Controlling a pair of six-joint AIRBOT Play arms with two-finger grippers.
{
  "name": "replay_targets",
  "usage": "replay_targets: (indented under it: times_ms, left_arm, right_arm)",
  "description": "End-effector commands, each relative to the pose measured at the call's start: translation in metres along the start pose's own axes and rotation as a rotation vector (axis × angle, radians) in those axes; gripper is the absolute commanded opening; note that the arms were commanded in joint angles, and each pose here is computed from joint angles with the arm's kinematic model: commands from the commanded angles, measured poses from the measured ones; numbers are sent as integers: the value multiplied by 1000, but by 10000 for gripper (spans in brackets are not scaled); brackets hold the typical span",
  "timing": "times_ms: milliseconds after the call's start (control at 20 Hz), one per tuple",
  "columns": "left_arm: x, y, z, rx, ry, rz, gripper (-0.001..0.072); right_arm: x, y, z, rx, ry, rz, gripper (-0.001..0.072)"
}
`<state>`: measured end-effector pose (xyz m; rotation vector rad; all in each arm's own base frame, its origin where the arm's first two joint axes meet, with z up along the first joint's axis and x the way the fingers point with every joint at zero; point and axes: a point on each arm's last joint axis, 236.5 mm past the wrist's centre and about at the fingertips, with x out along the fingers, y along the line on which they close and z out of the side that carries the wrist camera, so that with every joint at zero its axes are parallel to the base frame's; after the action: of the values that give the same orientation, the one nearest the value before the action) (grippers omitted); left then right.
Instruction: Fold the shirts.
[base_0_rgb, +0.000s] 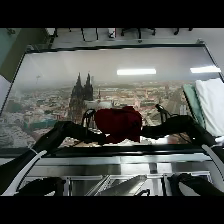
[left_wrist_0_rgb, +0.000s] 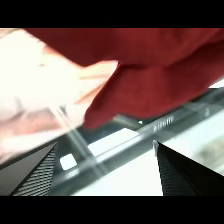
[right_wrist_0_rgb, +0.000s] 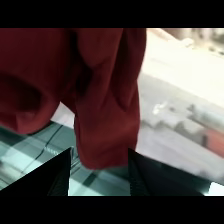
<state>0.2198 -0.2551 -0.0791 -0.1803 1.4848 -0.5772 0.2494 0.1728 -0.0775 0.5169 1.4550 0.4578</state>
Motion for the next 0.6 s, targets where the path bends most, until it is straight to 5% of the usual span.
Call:
replay_targets:
  times_ms: [0,200,250,400,550]
  left_arm:
    - [34,-10,10,17,1,5,672]
    - [53,-18,28,28,34,9,671]
    - [55,-20,30,28,46,9,617]
    - [57,-21,32,29,48,8,24]
    - [37,-33,41,51,-4,-15,16]
  right_arm:
    - [36,-4,7,12,2,-28,418]
    - [46,-9,13,29,12,-38,399]
    - [46,-9,16,33,2,-36,300]
    - [45,-9,16,23,0,-36,19]
    - [36,-1,18,-4,-10,-22,18]
